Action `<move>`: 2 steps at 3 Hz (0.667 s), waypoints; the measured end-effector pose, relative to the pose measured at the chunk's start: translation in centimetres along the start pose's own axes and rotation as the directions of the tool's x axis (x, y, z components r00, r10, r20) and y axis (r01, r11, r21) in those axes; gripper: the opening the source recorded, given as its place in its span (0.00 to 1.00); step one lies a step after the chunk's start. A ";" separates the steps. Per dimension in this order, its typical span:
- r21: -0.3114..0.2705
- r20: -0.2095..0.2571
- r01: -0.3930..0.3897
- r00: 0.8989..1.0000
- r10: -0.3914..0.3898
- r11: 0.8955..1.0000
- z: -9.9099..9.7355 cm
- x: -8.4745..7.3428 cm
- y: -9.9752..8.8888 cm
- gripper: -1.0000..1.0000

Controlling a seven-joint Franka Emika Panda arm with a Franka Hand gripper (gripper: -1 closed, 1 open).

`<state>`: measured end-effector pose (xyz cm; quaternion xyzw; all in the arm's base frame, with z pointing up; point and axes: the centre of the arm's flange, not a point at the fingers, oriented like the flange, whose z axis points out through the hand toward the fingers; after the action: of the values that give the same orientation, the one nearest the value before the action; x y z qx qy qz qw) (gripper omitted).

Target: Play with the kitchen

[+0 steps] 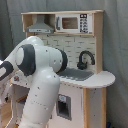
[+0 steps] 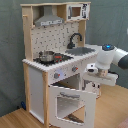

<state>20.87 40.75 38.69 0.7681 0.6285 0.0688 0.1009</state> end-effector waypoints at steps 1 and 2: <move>-0.003 0.011 -0.009 1.000 0.009 1.000 -0.2 -0.3 0.0 1.00; -0.013 0.045 -0.036 0.998 0.037 0.999 -0.9 -0.9 0.1 1.00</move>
<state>20.57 39.87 39.64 0.7802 0.6115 0.0571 0.1187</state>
